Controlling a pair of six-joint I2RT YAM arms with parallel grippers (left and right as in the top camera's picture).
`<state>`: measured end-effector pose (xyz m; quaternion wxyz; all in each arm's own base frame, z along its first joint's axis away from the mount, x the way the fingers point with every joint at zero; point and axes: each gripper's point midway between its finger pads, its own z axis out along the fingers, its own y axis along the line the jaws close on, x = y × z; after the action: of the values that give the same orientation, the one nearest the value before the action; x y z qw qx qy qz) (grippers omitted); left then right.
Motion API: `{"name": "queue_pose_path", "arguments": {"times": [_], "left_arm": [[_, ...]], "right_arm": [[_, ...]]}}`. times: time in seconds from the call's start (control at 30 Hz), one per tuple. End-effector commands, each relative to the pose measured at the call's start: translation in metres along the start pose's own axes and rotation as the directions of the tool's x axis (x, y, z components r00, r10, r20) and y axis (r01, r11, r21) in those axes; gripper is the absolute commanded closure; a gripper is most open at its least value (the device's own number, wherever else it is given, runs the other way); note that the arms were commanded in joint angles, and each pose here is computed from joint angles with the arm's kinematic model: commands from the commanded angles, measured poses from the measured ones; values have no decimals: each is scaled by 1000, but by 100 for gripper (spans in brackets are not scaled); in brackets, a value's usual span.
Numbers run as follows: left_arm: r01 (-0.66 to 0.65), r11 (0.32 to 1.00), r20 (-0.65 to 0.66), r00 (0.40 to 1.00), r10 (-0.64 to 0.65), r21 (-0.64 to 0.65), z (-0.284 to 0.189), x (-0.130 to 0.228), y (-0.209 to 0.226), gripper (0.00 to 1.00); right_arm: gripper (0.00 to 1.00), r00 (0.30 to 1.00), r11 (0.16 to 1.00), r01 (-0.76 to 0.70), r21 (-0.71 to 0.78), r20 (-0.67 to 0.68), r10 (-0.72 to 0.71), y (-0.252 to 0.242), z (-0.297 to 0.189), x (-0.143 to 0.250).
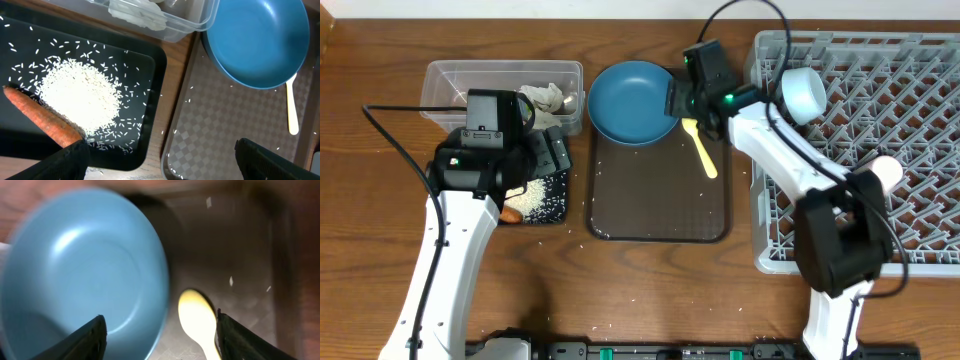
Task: Sort waste into correct bins and load items into the dishwasher rack
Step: 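Move the right gripper to the blue plate and grasp its rim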
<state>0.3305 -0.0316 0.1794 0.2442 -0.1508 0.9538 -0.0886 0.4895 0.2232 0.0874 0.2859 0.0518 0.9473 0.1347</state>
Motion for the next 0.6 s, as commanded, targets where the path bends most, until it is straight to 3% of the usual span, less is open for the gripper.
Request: {"name": "queue_pose_path", "arguments": {"times": [0.0, 0.27, 0.57], "left_arm": [[5, 1000, 7, 1000, -5, -9, -1, -4, 1, 5], [5, 1000, 7, 1000, -5, -9, -1, -4, 1, 5], [5, 1000, 7, 1000, -5, -9, -1, -4, 1, 5]], "right_arm": [[36, 997, 997, -77, 9, -32, 77, -2, 12, 10], [59, 993, 995, -92, 36, -77, 94, -10, 34, 28], [79, 991, 996, -87, 20, -100, 89, -6, 43, 37]]}}
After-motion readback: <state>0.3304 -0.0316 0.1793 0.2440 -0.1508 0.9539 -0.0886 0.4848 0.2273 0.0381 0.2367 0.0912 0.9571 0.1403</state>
